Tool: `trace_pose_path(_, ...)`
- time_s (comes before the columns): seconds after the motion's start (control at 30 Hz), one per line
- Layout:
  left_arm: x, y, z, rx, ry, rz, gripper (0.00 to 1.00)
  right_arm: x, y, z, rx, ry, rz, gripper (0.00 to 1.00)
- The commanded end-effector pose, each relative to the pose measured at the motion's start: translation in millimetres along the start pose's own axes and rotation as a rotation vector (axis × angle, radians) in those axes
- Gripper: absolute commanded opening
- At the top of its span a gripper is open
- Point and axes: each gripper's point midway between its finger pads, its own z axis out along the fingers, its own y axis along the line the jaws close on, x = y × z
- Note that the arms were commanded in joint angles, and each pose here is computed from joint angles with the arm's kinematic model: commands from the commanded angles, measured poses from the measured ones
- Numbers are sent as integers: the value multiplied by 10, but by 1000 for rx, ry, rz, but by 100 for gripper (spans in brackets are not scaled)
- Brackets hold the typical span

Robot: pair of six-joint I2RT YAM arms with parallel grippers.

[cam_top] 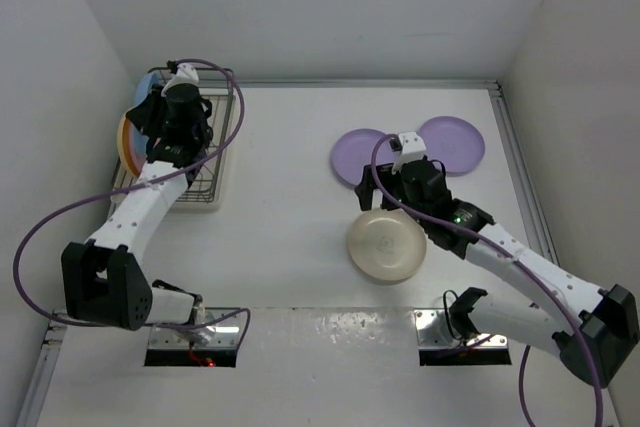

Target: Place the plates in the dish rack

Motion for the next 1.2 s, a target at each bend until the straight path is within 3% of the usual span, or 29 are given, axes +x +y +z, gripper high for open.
trace_pose_path(0.0, -125, 265, 128, -145, -11, -164, 0, -305, 99, 1, -8, -32, 4, 100)
trace_pose_path(0.17, 109, 26, 369, -143, 62, -104, 0, -334, 211, 66, -15, 11, -9, 100)
trace_pose_path(0.27, 192, -170, 504, -59, 109, -84, 0, -359, 297, 101, -22, 14, -23, 100)
trace_pose_path(0.4, 204, -280, 534, -16, 100, -151, 0, -370, 362, 154, -20, 24, -38, 100)
trace_pose_path(0.6, 473, -520, 572, 14, 157, -111, 0, -363, 376, 139, -18, 25, -72, 100)
trace_pose_path(0.8, 623, -468, 561, -62, 169, -76, 0, -359, 328, 110, -14, 6, -78, 100)
trace_pose_path(1.0, 807, -540, 520, -19, 166, 62, 0, -315, 296, 79, -15, 4, -87, 100)
trace_pose_path(1.17, 518, -372, 509, 17, 107, 57, 0, -348, 212, 62, -3, -21, -71, 100)
